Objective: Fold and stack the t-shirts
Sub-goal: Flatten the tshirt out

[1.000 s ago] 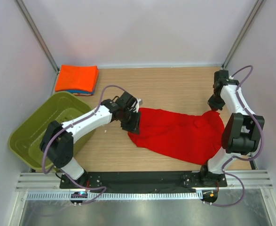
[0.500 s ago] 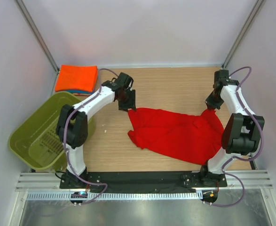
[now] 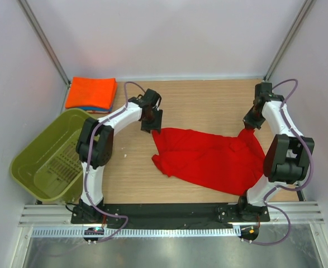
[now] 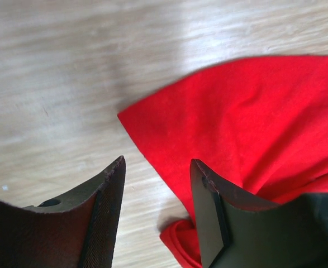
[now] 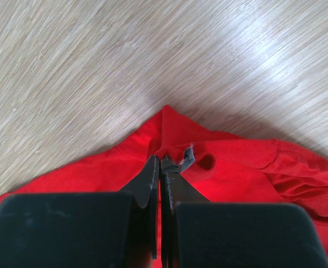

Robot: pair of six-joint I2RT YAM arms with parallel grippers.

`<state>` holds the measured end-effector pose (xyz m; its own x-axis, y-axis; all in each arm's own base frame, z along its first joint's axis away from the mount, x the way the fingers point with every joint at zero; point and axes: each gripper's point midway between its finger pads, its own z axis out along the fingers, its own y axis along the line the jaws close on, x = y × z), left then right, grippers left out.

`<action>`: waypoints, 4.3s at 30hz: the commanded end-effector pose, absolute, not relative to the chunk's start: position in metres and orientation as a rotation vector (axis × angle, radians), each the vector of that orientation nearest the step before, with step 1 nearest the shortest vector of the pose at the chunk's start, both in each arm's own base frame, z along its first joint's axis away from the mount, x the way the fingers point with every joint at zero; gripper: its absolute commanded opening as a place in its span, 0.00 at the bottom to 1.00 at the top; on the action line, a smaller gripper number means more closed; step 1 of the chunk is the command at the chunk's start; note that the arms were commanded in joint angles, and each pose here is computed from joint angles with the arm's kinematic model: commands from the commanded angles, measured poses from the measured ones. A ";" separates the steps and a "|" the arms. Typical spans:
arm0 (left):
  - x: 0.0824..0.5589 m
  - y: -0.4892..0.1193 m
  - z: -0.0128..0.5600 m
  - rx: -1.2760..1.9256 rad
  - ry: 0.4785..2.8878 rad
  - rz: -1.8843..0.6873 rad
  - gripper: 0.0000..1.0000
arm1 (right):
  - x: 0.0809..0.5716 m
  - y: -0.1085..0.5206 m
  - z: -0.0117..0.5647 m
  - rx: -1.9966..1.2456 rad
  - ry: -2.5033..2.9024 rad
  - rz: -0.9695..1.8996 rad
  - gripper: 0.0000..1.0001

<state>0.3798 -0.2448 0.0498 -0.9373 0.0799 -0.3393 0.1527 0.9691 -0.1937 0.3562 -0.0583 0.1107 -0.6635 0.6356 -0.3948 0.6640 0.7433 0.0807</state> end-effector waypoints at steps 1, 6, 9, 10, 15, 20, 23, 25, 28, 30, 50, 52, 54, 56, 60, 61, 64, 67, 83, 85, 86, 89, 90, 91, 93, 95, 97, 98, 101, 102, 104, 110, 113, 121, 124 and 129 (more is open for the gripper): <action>0.404 -0.248 0.054 0.279 2.714 -0.374 0.52 | 0.362 -0.056 0.127 0.954 2.489 -0.052 0.01; 0.405 -0.248 0.038 0.327 2.734 -0.366 0.52 | 0.362 -0.056 0.125 0.954 2.490 -0.050 0.01; 0.406 -0.248 0.029 0.349 2.743 -0.359 0.51 | 0.361 -0.055 0.126 0.950 2.489 -0.046 0.01; 0.406 -0.250 0.027 0.359 2.743 -0.372 0.51 | 0.361 -0.055 0.125 0.949 2.489 -0.046 0.01; 0.403 -0.254 0.021 0.393 2.749 -0.413 0.47 | 0.359 -0.056 0.123 0.955 2.495 -0.050 0.01; 0.398 -0.252 0.023 0.398 2.752 -0.415 0.35 | 0.360 -0.056 0.125 0.957 2.491 -0.057 0.01; 0.399 -0.250 0.031 0.390 2.745 -0.391 0.15 | 0.361 -0.058 0.128 0.974 2.475 -0.067 0.01; 0.410 -0.243 0.045 0.346 2.721 -0.322 0.00 | 0.361 -0.062 0.133 1.005 2.454 -0.093 0.01; 0.425 -0.228 0.090 0.256 2.659 -0.190 0.00 | 0.370 -0.067 0.162 0.996 2.403 -0.091 0.01; 0.429 -0.221 0.129 0.217 2.593 -0.163 0.00 | 0.376 -0.071 0.191 0.991 2.336 -0.073 0.01; 0.345 -0.128 0.417 -0.122 1.930 -0.219 0.00 | 0.245 -0.104 0.506 0.954 1.374 -0.025 0.01; 0.325 -0.127 0.437 -0.104 1.877 -0.299 0.00 | 0.231 -0.098 0.519 0.939 1.350 0.001 0.01; 0.313 -0.127 0.448 -0.095 1.852 -0.338 0.00 | 0.219 -0.094 0.526 0.934 1.339 0.008 0.01; 0.299 -0.125 0.461 -0.083 1.824 -0.382 0.00 | 0.207 -0.091 0.532 0.932 1.330 0.010 0.01; 0.282 -0.124 0.476 -0.066 1.801 -0.433 0.00 | 0.179 -0.085 0.561 0.906 1.245 0.032 0.01; 0.277 -0.126 0.479 -0.054 1.800 -0.460 0.00 | 0.177 -0.084 0.567 0.897 1.235 0.037 0.01; 0.260 -0.130 0.502 -0.036 1.742 -0.550 0.00 | 0.156 -0.075 0.592 0.857 1.177 0.069 0.01; 0.235 -0.133 0.528 -0.015 1.660 -0.668 0.00 | 0.122 -0.071 0.609 0.843 1.088 0.074 0.01; 0.236 -0.140 0.486 -0.048 1.733 -0.709 0.00 | 0.113 -0.071 0.599 0.844 1.045 0.089 0.01; 0.256 -0.144 0.470 -0.066 1.778 -0.661 0.00 | 0.166 -0.079 0.578 0.843 1.140 0.071 0.01; 0.276 -0.145 0.455 -0.085 1.818 -0.595 0.00 | 0.186 -0.080 0.570 0.824 1.175 0.069 0.01; 0.315 -0.145 0.435 -0.113 1.868 -0.466 0.00 | 0.266 -0.087 0.531 0.785 1.296 0.072 0.01; 0.341 -0.151 0.417 -0.115 1.917 -0.421 0.00 | 0.294 -0.089 0.516 0.766 1.324 0.080 0.01; 0.355 -0.153 0.409 -0.118 1.929 -0.406 0.00 | 0.311 -0.089 0.506 0.747 1.348 0.082 0.01; 0.398 -0.158 0.380 -0.136 1.976 -0.371 0.00 | 0.367 -0.086 0.475 0.661 1.430 0.116 0.01; 0.429 -0.159 0.362 -0.155 1.991 -0.352 0.00 | 0.410 -0.084 0.442 0.615 1.502 0.151 0.01; 0.465 -0.156 0.333 -0.179 2.030 -0.327 0.00 | 0.443 -0.073 0.422 0.517 1.533 0.222 0.01; 0.475 -0.154 0.326 -0.183 2.037 -0.329 0.00 | 0.455 -0.071 0.414 0.496 1.547 0.237 0.01; 0.516 -0.155 0.299 -0.178 2.054 -0.351 0.00 | 0.497 -0.064 0.376 0.430 1.607 0.310 0.01; 0.523 -0.154 0.293 -0.174 2.058 -0.346 0.00 | 0.512 -0.063 0.359 0.423 1.628 0.331 0.01; 0.542 -0.158 0.278 -0.139 2.067 -0.339 0.00 | 0.523 -0.058 0.344 0.412 1.649 0.373 0.01; 0.555 -0.163 0.269 -0.085 2.076 -0.344 0.00 | 0.535 -0.063 0.337 0.426 1.650 0.364 0.01; 0.542 -0.160 0.302 -0.098 2.023 -0.367 0.00 | 0.518 -0.068 0.369 0.464 1.646 0.318 0.01; 0.444 -0.137 0.439 -0.096 1.766 -0.371 0.00 | 0.391 -0.089 0.498 0.637 1.509 0.111 0.01; 0.390 -0.130 0.486 -0.087 1.643 -0.363 0.00 | 0.333 -0.078 0.529 0.643 1.456 0.115 0.01; 0.324 -0.119 0.516 -0.074 1.558 -0.430 0.00 | 0.231 -0.062 0.570 0.644 1.307 0.115 0.01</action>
<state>0.3318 -0.1372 0.5225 -0.0617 -0.3248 -0.9438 0.2804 0.9019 -0.3287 0.2808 -0.0583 0.5705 0.2493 0.4314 -0.8670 0.2058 0.8513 0.4827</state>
